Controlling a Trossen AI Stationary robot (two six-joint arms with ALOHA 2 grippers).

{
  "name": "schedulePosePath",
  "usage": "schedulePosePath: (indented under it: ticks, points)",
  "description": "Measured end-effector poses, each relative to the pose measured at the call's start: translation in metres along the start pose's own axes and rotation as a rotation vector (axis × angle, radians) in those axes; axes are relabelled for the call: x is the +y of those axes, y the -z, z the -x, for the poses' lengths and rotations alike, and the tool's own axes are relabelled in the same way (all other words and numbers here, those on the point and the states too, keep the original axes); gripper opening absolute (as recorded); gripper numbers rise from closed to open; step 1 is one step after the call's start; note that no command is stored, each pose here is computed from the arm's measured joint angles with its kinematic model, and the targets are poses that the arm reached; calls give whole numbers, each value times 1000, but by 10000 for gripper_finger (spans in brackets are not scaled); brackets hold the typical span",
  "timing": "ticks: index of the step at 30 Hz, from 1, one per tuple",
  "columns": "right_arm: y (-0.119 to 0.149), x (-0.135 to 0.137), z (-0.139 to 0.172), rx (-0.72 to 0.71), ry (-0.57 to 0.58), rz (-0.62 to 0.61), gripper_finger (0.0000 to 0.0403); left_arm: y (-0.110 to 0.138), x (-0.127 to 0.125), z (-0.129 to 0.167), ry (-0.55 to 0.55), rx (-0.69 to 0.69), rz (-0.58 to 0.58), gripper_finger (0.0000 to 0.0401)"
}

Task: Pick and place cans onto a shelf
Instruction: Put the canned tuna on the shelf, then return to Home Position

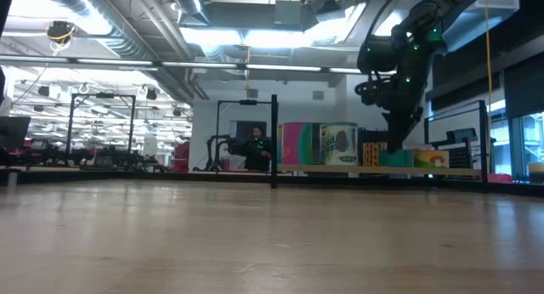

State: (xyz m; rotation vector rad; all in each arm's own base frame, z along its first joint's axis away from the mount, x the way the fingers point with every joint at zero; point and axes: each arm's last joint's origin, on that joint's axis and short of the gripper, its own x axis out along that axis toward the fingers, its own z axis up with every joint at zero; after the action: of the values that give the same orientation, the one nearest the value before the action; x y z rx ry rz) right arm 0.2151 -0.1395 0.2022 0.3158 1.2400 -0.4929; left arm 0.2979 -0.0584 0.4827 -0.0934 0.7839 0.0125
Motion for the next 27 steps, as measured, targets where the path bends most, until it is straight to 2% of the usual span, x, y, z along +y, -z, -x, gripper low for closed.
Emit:
schedulePosePath:
  ticks: [6,14,17,22,27]
  points:
    - [-3,0,0,-31,1,3,38,0,0,0,0,0,0,45]
    - [-4,0,0,-39,0,3,43,0,0,0,0,0,1,45]
    - [-6,1,7,-20,-34,10,44,0,0,0,0,0,0,45]
    - [-18,6,47,4,-169,31,40,1,0,0,-1,7,-1,45]
    - [-28,20,107,-117,-222,131,12,2,-4,1,16,16,-51,36]
